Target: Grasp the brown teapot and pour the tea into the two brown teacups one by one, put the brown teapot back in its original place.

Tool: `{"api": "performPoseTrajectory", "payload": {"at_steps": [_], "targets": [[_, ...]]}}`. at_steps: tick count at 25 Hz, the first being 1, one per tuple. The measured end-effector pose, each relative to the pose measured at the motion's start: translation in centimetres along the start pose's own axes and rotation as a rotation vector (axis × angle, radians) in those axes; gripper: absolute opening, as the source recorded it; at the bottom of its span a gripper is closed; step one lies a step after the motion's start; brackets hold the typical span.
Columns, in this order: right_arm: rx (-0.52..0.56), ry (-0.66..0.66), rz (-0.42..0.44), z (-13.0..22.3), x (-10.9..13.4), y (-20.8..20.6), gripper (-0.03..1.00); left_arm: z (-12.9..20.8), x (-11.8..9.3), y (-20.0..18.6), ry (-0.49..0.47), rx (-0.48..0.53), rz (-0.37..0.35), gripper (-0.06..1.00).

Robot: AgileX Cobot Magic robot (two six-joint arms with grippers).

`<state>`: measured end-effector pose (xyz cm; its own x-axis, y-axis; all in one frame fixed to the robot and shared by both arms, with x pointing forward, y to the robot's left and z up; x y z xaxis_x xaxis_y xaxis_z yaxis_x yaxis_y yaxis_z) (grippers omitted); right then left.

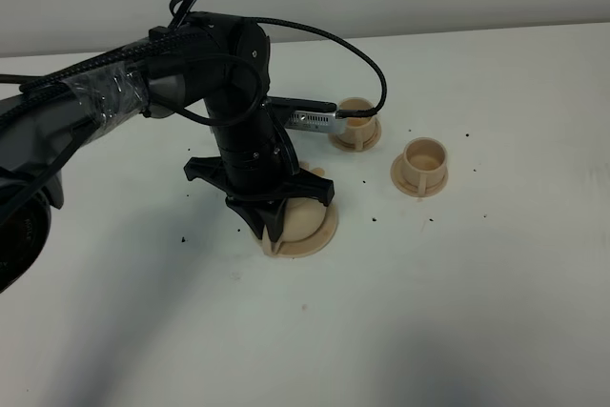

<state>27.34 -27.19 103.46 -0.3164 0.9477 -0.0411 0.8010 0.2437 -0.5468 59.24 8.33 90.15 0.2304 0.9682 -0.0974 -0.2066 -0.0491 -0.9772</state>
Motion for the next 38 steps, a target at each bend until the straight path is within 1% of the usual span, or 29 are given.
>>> {"api": "performPoseTrajectory", "payload": {"at_steps": [16,19,23,27,34,38], "targets": [[0.0,0.0,0.0,0.0,0.0,0.0,0.24,-0.9,-0.3,-1.5,0.034,-0.061,-0.002,0.16],[0.0,0.001,-0.001,0.0,0.0,0.0,0.24,-0.9,-0.3,-1.7,0.059,-0.066,-0.001,0.16],[0.0,0.001,-0.001,0.0,0.0,0.0,0.24,-0.9,-0.3,-2.0,0.116,-0.077,-0.007,0.16],[0.0,0.001,-0.001,0.0,0.0,0.0,0.24,-1.1,-0.1,-2.9,0.212,-0.127,-0.027,0.16],[0.0,0.001,-0.001,0.0,0.0,0.0,0.24,-1.9,-0.4,-4.1,0.443,-0.22,-0.046,0.16],[0.0,0.001,-0.001,0.0,0.0,0.0,0.24,-2.6,-0.6,-5.0,0.585,-0.275,-0.071,0.16]]}}
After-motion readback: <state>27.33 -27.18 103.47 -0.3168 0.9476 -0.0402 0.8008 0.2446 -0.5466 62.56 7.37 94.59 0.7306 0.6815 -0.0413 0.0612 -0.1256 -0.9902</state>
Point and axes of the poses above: a point on each arm's last joint axis where the gripper is mounted, y pointing out along that axis toward the gripper, x along the wrist's bending axis when the last joint is at zero, z = x × y, the point moved 3 cm from there along y, pointing out along that axis toward the gripper, and after that the axes turned 7 degrees about -y, right-handed, at the moved point
